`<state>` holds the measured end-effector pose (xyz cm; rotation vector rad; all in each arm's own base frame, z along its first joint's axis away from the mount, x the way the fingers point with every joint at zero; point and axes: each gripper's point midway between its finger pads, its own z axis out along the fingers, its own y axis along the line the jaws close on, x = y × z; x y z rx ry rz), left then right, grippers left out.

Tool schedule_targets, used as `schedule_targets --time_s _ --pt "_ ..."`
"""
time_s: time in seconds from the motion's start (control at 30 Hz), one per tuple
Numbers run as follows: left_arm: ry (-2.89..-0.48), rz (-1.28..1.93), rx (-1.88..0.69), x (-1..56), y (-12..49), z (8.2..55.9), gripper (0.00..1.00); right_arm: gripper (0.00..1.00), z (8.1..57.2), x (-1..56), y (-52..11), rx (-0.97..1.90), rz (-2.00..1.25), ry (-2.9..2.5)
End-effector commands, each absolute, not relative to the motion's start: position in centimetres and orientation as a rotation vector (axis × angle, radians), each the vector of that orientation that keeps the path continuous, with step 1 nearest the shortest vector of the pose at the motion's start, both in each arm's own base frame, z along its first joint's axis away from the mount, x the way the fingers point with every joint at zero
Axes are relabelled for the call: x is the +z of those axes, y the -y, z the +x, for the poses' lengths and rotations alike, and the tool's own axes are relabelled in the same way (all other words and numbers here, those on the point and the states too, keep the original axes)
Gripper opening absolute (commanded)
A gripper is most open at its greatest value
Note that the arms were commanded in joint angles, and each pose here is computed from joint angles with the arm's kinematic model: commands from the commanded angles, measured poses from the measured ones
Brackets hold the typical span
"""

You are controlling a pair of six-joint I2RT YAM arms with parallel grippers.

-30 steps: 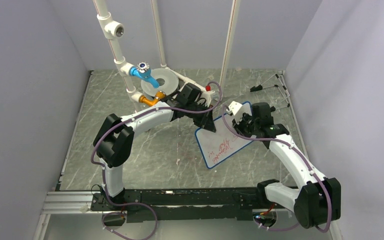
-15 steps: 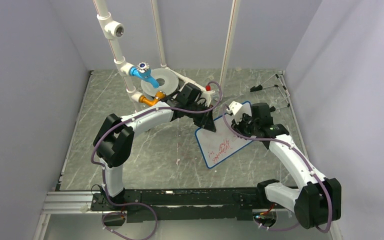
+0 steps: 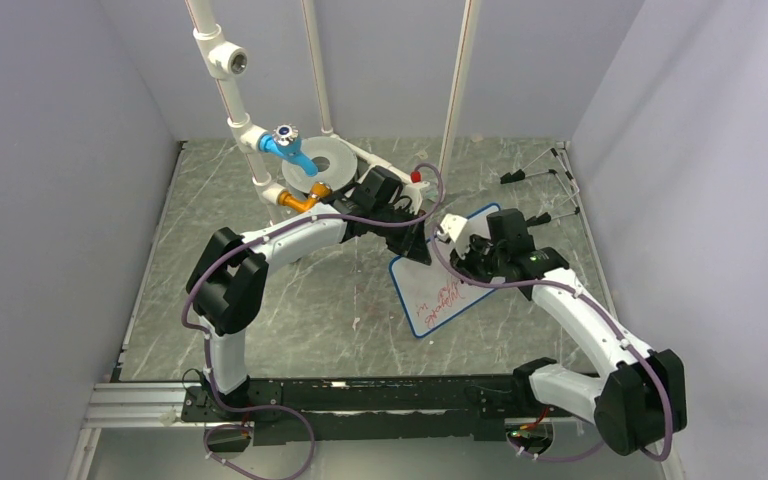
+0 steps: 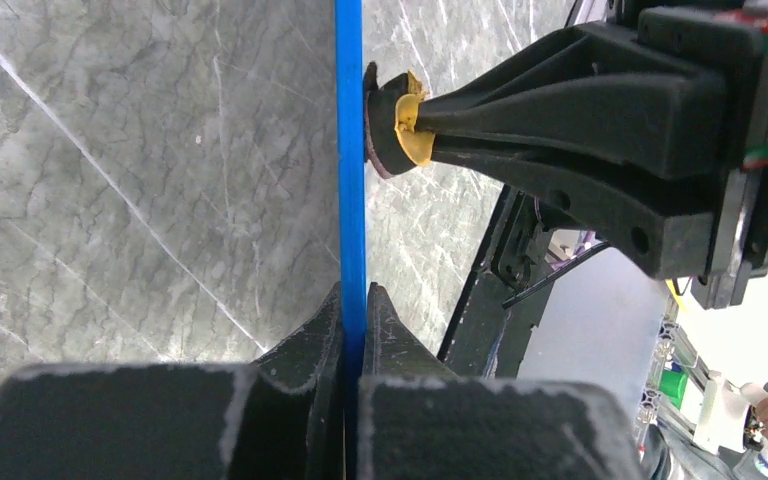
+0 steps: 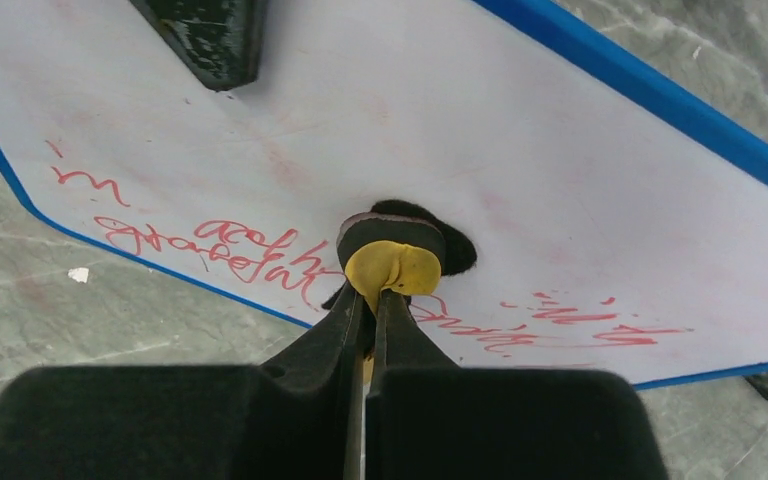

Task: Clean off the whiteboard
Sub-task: Erase the whiteboard at the center of the board.

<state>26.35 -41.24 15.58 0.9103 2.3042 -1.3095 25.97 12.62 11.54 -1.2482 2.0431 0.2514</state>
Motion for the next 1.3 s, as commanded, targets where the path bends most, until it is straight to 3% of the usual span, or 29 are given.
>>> schedule_targets --time_s 0.0,0.1,0.23,0.53,0.73,0.87,1.13,1.27 --pt "-2.079 1.064 -1.461 20.7 42.3 23.9 0.00 0.00 30.0 13.9 -11.1 0.130 -1.059 -2.020" --pt "-2.078 1.070 -1.462 20.7 42.4 23.9 0.00 0.00 32.2 15.3 -7.2 -0.025 -0.838 -2.036" --pt "-2.081 1.074 -1.462 20.6 42.3 23.9 0.00 0.00 32.5 15.2 -5.8 -0.073 -0.779 -2.056" --pt "-2.086 1.076 -1.456 20.5 42.3 23.9 0.00 0.00 26.0 13.8 -14.1 0.378 -1.281 -1.914" --pt "-2.079 1.078 -1.450 20.7 42.1 23.8 0.00 0.00 30.7 14.4 -9.1 0.071 -0.977 -2.032" --pt "-2.077 1.080 -1.455 20.7 42.1 23.7 0.00 0.00 31.4 14.2 -6.1 -0.008 -0.866 -2.085" --pt "-2.093 1.074 -1.473 20.3 42.1 23.5 0.00 0.00 25.2 11.3 -11.8 0.411 -1.300 -2.034" --pt "-2.101 1.082 -1.482 20.1 42.1 23.4 0.00 0.00 25.9 12.4 -12.0 0.374 -1.259 -2.011"
